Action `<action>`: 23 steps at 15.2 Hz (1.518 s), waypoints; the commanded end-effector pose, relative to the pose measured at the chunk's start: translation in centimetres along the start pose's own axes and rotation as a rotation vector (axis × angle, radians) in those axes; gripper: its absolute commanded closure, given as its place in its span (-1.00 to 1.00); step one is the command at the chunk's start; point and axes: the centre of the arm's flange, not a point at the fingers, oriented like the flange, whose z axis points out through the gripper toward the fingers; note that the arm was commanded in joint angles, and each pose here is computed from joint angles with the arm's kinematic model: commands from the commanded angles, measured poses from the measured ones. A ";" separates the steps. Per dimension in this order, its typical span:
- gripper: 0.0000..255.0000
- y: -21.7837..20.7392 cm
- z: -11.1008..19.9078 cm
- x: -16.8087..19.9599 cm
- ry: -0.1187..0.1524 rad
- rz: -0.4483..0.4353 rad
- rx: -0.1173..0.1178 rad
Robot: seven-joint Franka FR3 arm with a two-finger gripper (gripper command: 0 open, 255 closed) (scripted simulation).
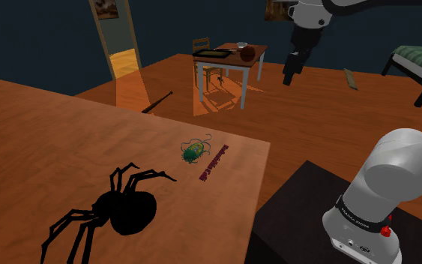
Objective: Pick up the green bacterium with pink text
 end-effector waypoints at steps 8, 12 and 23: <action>-1.00 -9.2 2.2 3.2 -0.045 0.075 -0.039; -1.00 -14.3 3.7 5.3 -0.071 0.118 -0.061; -1.00 -27.7 8.6 11.9 -0.142 0.235 -0.121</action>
